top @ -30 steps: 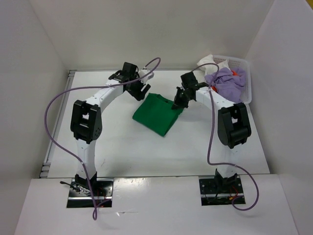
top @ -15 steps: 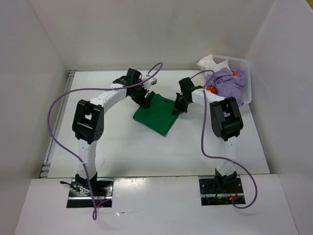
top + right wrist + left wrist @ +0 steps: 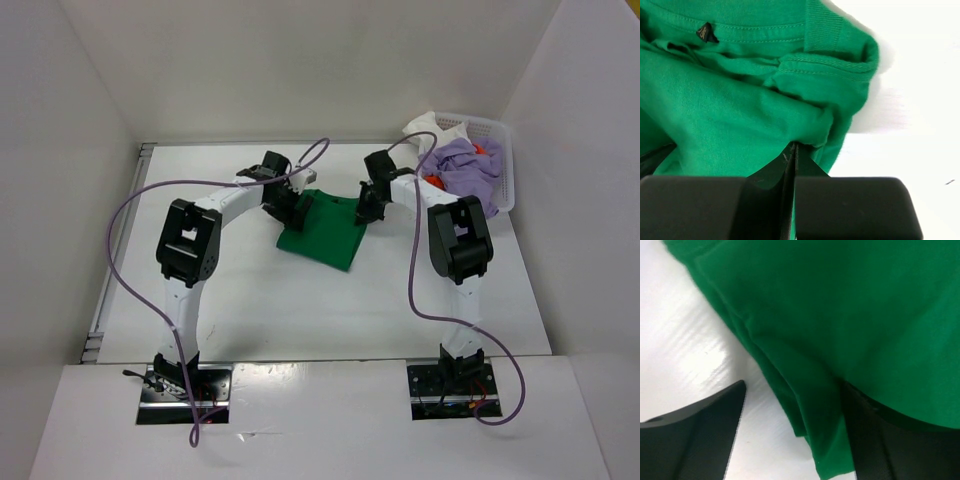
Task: Fold and stack the t-shirts
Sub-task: Put the neatly folded tshirt into the corner of the board with the left arm
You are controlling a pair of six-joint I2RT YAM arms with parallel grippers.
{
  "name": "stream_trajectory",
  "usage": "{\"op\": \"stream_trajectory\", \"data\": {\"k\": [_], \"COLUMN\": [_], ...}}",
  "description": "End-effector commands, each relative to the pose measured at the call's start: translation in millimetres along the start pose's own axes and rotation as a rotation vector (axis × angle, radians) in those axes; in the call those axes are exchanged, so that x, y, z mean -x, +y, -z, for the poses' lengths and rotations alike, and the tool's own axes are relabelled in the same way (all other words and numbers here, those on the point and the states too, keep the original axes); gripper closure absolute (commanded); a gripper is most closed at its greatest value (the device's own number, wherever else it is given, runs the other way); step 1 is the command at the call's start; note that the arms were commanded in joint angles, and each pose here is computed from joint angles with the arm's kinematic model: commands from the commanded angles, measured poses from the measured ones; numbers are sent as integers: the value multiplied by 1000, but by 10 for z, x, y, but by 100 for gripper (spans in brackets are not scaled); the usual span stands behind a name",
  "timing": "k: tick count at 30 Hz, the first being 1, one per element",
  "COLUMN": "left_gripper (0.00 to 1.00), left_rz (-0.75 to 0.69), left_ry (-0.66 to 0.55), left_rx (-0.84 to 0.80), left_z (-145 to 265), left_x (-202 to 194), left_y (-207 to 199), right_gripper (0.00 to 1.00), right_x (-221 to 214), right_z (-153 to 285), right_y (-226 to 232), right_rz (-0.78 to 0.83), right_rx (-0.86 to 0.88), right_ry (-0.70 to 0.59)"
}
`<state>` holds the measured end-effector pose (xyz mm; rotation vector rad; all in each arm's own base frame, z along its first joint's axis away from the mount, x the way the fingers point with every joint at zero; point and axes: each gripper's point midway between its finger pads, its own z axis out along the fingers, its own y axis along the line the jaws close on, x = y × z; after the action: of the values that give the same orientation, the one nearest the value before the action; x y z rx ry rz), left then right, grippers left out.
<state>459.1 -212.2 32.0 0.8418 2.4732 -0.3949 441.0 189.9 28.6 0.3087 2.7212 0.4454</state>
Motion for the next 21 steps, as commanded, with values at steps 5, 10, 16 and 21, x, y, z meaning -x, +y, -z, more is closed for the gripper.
{"op": "stream_trajectory", "data": {"k": [5, 10, 16, 21], "left_gripper": [40, 80, 100, 100], "left_rz": [90, 102, 108, 188], "left_ry": [88, 99, 78, 55], "left_rx": [-166, -226, -116, 44], "left_z": [-177, -206, -93, 208], "left_x": [-382, -413, -337, -454], "left_y": [-293, -432, -144, 587], "right_gripper": [100, 100, 100, 97], "right_x": [333, 409, 499, 525], "right_z": [440, 740, 1215, 1567], "right_y": [148, 250, 294, 187], "right_rz": [29, 27, 13, 0], "right_rx": [29, 61, 103, 95], "right_ry": [-105, -155, -225, -269]}}
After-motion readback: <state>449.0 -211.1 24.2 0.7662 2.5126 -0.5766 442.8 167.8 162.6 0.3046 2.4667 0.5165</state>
